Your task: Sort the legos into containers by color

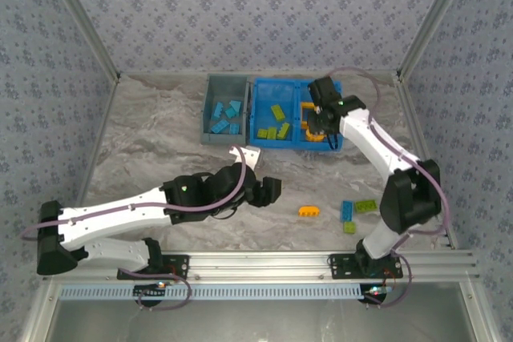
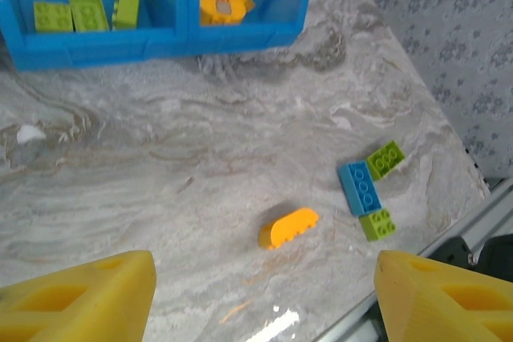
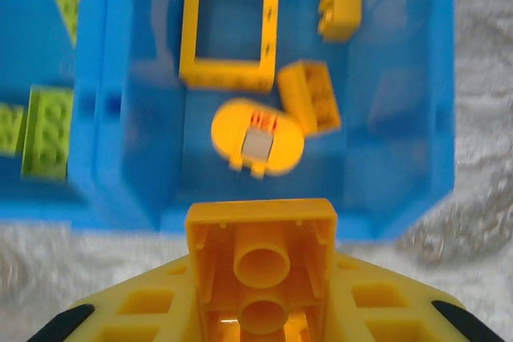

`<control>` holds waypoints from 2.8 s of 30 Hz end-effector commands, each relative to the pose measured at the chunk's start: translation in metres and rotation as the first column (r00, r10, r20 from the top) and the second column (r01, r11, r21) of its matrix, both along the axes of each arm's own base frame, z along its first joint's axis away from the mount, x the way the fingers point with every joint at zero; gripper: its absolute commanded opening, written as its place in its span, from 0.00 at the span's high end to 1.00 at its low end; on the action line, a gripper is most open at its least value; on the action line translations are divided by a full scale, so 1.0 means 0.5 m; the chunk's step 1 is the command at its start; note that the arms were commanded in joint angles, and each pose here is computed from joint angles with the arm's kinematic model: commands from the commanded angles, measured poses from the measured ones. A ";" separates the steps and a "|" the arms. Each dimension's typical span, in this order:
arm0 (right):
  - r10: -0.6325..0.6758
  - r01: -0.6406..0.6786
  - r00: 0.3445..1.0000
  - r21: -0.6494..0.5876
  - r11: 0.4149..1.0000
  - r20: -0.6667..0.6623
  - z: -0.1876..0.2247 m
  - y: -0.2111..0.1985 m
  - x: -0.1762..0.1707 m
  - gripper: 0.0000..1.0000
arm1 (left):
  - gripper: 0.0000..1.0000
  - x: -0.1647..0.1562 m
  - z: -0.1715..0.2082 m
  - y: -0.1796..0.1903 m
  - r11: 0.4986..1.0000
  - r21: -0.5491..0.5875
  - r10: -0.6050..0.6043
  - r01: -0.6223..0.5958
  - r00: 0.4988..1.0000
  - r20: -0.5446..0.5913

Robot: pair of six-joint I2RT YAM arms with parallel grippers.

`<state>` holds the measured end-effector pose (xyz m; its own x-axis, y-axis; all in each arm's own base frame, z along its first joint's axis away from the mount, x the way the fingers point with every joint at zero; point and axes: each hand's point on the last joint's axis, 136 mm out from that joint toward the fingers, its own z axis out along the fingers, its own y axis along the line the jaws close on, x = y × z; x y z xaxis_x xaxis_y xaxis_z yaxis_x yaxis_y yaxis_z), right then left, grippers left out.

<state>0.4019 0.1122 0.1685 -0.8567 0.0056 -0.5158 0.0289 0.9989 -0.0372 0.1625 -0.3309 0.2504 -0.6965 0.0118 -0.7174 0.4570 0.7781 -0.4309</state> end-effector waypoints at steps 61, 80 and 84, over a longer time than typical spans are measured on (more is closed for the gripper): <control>-0.293 0.240 0.879 0.181 0.954 0.377 0.348 -0.254 -0.466 0.25 | 0.27 -0.057 -0.279 -0.460 0.825 0.311 -0.360 0.472 0.863 -0.355; -0.314 0.201 0.827 0.277 0.940 0.466 0.361 -0.263 -0.537 0.24 | 0.38 -0.060 -0.416 -0.495 0.814 0.355 -0.289 0.460 0.850 -0.440; -0.313 0.198 0.830 0.282 0.939 0.461 0.358 -0.261 -0.535 0.25 | 0.41 -0.055 -0.428 -0.497 0.813 0.366 -0.280 0.452 0.856 -0.435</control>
